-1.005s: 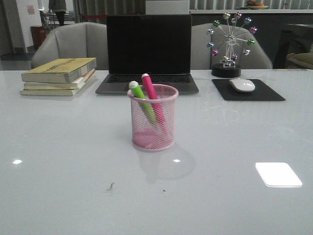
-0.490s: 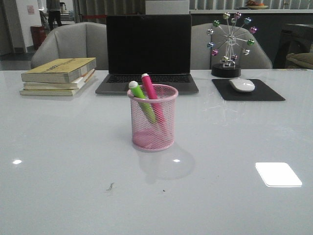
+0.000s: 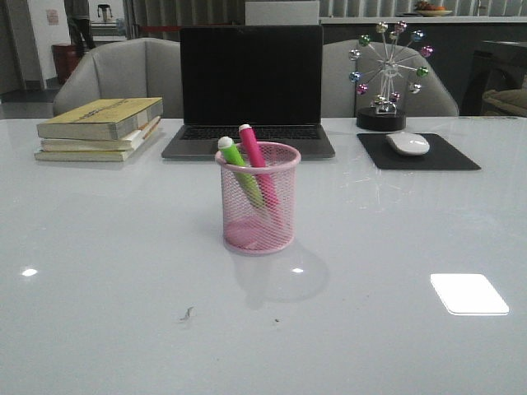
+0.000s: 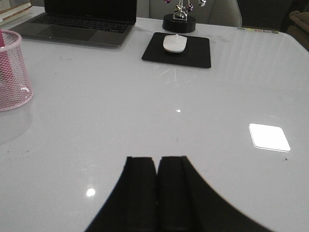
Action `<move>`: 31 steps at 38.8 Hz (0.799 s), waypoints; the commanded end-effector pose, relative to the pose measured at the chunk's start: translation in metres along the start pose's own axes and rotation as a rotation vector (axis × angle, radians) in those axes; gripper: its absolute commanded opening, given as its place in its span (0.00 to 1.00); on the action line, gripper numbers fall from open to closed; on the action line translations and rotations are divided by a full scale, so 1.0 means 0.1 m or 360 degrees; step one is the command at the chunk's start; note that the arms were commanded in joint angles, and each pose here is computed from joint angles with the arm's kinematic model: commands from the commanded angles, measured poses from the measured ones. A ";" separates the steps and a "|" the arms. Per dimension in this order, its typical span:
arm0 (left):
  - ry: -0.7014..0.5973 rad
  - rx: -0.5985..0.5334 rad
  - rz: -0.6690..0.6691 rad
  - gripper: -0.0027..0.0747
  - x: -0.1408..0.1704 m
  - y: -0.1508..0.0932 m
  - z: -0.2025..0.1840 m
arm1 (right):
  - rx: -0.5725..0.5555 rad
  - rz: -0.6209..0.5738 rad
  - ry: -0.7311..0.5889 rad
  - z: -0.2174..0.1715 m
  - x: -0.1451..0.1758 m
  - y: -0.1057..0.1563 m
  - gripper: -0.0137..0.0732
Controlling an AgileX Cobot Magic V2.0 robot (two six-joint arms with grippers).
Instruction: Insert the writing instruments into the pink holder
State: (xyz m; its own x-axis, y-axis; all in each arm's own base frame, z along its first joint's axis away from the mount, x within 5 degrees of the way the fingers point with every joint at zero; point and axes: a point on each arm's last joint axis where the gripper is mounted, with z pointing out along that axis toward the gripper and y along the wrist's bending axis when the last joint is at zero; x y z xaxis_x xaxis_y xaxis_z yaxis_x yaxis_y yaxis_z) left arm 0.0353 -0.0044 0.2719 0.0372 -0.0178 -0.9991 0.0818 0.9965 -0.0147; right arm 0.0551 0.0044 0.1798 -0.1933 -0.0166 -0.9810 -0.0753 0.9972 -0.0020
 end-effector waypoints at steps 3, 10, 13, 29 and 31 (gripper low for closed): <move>-0.0141 0.0000 -0.0008 0.15 0.04 0.01 0.01 | 0.0004 -0.0020 -0.0159 -0.02 -0.08 0.00 0.22; -0.0131 -0.0016 -0.0011 0.15 0.31 0.02 0.10 | 0.0004 -0.0020 -0.0159 -0.02 -0.08 0.00 0.22; -0.0131 -0.0023 -0.0012 0.15 0.42 0.03 0.13 | 0.0004 -0.0020 -0.0159 -0.02 -0.08 0.00 0.22; -0.0043 -0.0026 -0.0013 0.15 0.64 0.03 0.16 | 0.0004 -0.0020 -0.0159 -0.02 -0.08 0.00 0.22; -0.0043 -0.0026 -0.0013 0.15 0.64 0.03 0.16 | 0.0004 -0.0020 -0.0159 -0.02 -0.08 0.00 0.22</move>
State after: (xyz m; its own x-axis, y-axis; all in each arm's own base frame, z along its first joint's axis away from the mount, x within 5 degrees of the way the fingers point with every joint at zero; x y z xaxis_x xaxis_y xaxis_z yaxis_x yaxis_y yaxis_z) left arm 0.0561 -0.0040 0.2003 -0.0385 -0.0176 -0.9991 0.0636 0.9978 -0.0200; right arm 0.0550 0.0044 0.1796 -0.1956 -0.0168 -0.9805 -0.0754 0.9972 -0.0020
